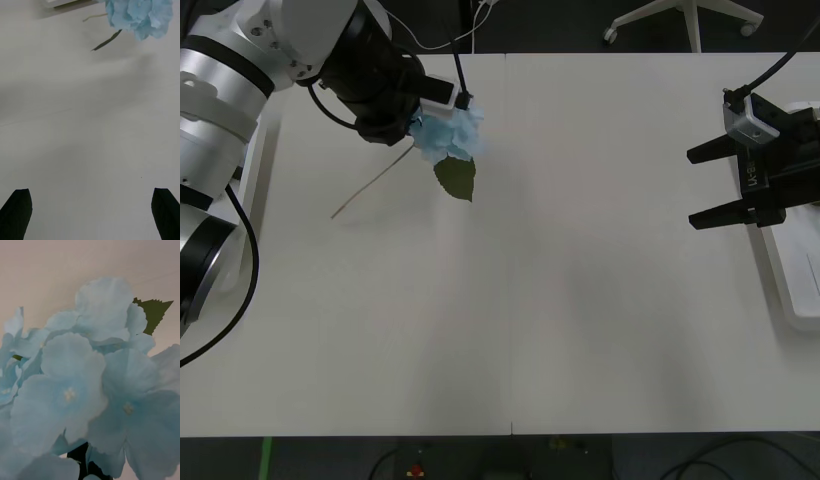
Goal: Put the red flowers into the right box and the blue flowers into the left box
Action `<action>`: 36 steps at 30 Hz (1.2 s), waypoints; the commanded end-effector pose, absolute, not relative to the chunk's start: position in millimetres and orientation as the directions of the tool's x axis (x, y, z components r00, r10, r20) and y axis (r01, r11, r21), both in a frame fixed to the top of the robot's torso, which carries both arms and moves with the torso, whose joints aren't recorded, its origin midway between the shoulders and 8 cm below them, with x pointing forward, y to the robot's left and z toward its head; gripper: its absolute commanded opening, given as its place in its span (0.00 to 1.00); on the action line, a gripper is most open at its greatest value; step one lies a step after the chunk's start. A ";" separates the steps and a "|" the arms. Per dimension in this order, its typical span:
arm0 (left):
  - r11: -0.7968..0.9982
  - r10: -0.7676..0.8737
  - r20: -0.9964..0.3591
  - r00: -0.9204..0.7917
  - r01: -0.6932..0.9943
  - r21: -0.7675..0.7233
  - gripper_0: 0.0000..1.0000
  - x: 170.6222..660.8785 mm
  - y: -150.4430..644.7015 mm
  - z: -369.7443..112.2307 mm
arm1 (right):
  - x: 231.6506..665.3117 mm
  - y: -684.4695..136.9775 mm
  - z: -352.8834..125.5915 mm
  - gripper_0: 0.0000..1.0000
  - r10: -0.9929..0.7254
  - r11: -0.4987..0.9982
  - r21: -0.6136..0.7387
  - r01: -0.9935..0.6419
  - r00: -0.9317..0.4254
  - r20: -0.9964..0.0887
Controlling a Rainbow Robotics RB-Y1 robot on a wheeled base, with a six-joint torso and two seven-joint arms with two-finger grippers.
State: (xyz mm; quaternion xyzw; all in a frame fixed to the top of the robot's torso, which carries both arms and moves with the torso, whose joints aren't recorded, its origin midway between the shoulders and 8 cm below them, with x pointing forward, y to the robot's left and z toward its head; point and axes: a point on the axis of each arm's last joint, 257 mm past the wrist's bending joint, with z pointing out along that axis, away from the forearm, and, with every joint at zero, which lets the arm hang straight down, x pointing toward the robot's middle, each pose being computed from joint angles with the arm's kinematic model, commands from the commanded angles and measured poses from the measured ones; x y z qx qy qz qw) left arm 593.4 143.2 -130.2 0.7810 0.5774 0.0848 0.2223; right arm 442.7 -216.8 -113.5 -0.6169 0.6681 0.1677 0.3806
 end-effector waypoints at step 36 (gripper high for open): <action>0.573 0.795 -0.342 -0.502 0.806 0.148 1.00 585.7 263.2 -158.4 | 451.6 -223.7 -91.7 1.00 -0.712 0.189 -0.298 -0.936 0.078 -0.697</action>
